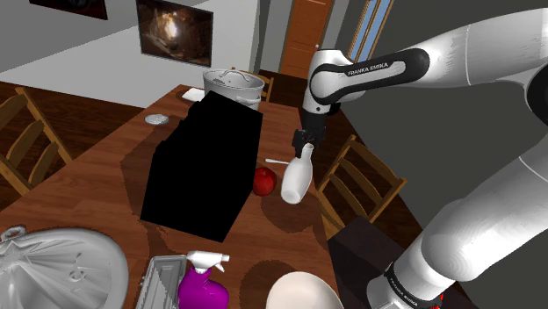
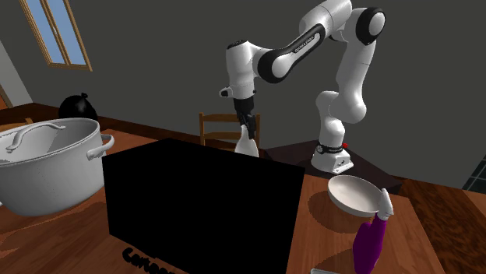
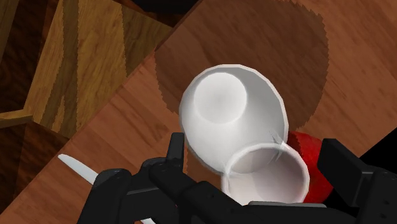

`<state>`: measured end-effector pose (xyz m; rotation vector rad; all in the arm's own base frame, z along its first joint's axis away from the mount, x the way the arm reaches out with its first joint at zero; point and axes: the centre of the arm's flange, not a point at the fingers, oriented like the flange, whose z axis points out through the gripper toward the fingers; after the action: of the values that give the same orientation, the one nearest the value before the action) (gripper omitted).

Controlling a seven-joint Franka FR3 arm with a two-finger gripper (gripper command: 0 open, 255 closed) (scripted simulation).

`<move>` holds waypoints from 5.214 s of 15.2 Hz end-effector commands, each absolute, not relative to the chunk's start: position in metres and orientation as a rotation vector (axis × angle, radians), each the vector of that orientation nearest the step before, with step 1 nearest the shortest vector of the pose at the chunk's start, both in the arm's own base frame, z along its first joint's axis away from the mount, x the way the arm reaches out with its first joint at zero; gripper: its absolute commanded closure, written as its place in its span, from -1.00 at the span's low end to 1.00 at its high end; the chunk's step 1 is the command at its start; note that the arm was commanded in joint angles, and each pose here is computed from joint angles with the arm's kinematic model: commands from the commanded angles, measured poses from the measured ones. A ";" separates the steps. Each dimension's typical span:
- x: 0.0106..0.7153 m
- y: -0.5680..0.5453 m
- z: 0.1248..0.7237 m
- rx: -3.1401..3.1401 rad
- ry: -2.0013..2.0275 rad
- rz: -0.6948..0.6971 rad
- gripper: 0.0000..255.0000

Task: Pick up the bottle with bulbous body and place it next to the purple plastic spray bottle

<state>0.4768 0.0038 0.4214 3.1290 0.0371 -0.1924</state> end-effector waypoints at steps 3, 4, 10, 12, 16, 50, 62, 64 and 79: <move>0.477 0.004 0.421 3.129 0.037 -0.192 1.00; 0.477 0.004 0.421 3.129 0.037 -0.192 1.00; 0.477 0.004 0.421 3.129 0.037 -0.192 1.00; 0.477 0.004 0.421 3.129 0.037 -0.192 1.00; 0.477 0.004 0.442 3.129 0.037 -0.192 1.00; 0.477 0.004 0.622 3.129 0.037 -0.192 1.00; 0.477 0.004 0.685 3.129 0.037 -0.192 1.00; 0.477 0.004 0.696 3.129 0.037 -0.192 1.00; 0.442 0.060 0.746 3.129 0.037 -0.192 1.00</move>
<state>0.4499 0.0507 0.7451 3.1294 0.0392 -0.1924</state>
